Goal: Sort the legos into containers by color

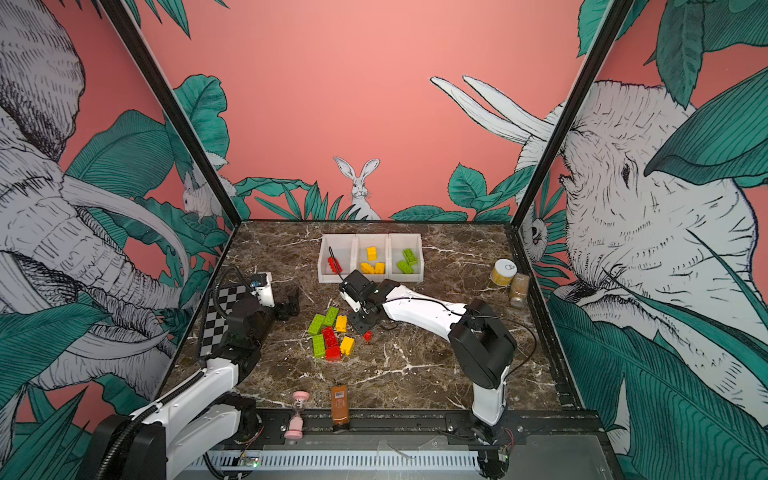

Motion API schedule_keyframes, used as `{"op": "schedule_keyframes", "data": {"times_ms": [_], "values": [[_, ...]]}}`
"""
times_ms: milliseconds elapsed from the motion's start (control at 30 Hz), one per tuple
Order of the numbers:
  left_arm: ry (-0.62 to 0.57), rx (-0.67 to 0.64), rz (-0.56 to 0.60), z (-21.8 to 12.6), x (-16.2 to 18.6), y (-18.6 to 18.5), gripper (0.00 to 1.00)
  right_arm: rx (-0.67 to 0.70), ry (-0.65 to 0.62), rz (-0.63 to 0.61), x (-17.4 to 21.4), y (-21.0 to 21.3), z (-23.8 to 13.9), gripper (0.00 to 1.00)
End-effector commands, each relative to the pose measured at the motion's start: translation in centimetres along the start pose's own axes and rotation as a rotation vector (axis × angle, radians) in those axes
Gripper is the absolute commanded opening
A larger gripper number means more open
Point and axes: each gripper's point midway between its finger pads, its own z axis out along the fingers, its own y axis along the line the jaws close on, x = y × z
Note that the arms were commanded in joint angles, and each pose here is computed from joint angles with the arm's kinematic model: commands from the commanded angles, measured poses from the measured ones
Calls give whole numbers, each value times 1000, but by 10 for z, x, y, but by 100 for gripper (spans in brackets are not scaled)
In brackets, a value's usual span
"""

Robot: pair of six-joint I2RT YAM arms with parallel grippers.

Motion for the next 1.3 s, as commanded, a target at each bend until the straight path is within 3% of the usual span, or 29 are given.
{"op": "schedule_keyframes", "data": {"times_ms": [0, 500, 800, 1267], "values": [[-36, 12, -11, -3, -9, -3, 98, 12, -6, 11, -4, 0, 4, 39], [-46, 3, -12, -6, -12, -1, 98, 17, -36, 34, -11, 4, 6, 22], [-50, -2, -11, -7, -13, 0, 98, 13, -129, 52, -28, 3, -18, 13], [-49, -4, -10, -7, -13, 0, 98, 16, -344, 19, -114, -8, -65, 6]]}}
